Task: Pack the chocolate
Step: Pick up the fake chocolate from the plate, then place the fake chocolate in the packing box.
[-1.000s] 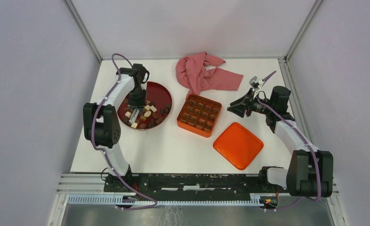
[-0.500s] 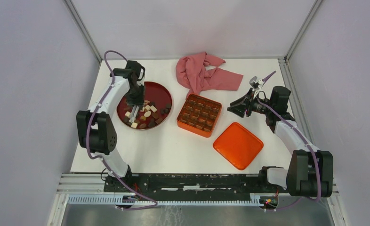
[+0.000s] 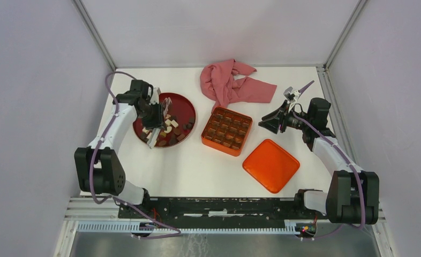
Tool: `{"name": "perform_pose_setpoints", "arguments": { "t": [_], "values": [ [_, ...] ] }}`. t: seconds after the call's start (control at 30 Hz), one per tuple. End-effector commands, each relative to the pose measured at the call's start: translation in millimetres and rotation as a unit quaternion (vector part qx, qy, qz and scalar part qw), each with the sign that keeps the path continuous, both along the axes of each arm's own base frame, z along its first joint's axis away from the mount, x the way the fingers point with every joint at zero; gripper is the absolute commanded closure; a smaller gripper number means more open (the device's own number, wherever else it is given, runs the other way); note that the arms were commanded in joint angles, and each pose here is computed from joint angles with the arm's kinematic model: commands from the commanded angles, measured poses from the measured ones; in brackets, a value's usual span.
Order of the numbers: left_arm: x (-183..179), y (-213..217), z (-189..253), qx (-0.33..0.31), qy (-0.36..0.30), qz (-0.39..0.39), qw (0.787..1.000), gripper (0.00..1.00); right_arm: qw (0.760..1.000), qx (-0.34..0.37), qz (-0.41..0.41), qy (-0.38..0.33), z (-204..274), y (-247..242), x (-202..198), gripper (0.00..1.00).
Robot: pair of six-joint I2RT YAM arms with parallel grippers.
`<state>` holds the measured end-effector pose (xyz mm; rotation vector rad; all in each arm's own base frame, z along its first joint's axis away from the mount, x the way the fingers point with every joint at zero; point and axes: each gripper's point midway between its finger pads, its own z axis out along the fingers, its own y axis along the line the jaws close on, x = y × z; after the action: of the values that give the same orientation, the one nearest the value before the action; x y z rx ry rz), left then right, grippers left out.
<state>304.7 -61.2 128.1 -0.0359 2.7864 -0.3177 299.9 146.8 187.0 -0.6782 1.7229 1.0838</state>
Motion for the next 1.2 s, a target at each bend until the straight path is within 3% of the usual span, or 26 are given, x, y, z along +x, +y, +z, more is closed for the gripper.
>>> {"name": "perform_pose_setpoints", "arguments": {
  "t": [0.0, 0.3, 0.53, 0.8, 1.17],
  "values": [
    [7, -38, 31, -0.118, -0.074, -0.019, 0.99, 0.98, 0.999, -0.004, 0.003, -0.044, 23, 1, 4, 0.52],
    [-15, -94, 70, -0.294, -0.16, -0.086, 0.938, 0.98, 0.999, -0.015, -0.004, -0.05, 20, -1, 7, 0.52],
    [-16, -141, 90, -0.35, -0.219, -0.11, 0.904, 0.98, 0.998, -0.023, -0.009, -0.055, 20, -3, 8, 0.52],
    [-7, -185, 67, -0.299, -0.235, -0.121, 0.917, 0.98, 0.998, -0.025, -0.01, -0.056, 19, -4, 9, 0.52],
    [2, -221, 6, -0.213, -0.196, -0.15, 0.945, 0.98, 0.998, -0.026, -0.01, -0.054, 18, -4, 9, 0.52]
  ]
}}
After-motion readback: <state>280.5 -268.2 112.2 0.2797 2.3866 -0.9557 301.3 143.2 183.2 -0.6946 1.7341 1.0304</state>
